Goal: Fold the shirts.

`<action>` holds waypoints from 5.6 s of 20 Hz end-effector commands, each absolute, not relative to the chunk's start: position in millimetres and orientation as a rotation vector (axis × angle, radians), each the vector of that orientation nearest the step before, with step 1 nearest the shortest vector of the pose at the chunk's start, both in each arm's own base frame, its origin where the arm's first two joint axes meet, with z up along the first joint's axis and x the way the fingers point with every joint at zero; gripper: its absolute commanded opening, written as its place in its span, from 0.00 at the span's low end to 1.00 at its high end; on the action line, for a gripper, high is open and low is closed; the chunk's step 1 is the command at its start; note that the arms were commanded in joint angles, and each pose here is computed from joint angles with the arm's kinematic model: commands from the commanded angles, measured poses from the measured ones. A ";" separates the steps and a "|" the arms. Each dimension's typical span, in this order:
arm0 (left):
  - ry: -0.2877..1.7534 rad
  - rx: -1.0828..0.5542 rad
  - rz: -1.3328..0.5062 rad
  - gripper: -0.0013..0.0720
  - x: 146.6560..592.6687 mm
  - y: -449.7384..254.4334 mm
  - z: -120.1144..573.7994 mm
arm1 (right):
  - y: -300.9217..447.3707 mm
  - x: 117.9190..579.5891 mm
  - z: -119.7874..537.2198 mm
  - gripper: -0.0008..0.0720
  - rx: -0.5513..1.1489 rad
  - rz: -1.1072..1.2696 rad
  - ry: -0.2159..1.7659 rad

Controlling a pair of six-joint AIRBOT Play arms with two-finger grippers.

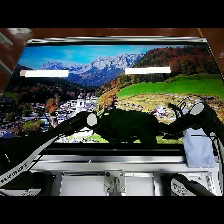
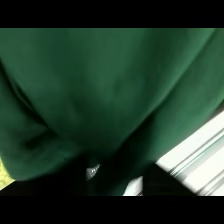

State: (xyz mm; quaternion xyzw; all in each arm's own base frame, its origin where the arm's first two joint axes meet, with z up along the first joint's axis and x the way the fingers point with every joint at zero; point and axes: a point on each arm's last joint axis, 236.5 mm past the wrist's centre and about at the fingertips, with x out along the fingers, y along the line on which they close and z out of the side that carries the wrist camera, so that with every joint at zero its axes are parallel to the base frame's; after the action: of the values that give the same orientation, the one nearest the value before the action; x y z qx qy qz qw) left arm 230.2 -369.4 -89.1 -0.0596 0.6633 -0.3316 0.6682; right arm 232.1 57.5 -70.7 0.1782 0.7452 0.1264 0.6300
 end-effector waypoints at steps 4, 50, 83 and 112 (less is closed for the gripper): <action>1.460 -0.161 -0.745 0.07 241.3 -370.3 -81.8 | 78.0 226.5 -96.3 0.89 0.526 0.333 1.753; 1.215 -0.042 -0.218 0.07 296.3 -134.3 25.6 | 43.7 514.2 111.3 0.10 0.274 0.180 0.799; 1.576 -0.480 -0.144 0.98 261.9 -34.2 -99.6 | 33.2 310.7 -57.6 0.94 0.789 0.224 1.453; 1.218 -0.441 -0.269 0.07 336.1 -60.8 -14.4 | 91.0 352.7 -41.7 0.10 0.590 0.355 1.304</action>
State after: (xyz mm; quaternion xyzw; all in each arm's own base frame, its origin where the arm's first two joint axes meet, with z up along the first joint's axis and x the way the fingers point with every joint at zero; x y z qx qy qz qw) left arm 312.0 -70.9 -54.0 -0.2375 0.6225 -0.1223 0.7356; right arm 326.8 75.2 -93.5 0.3030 0.6457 0.1081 0.6925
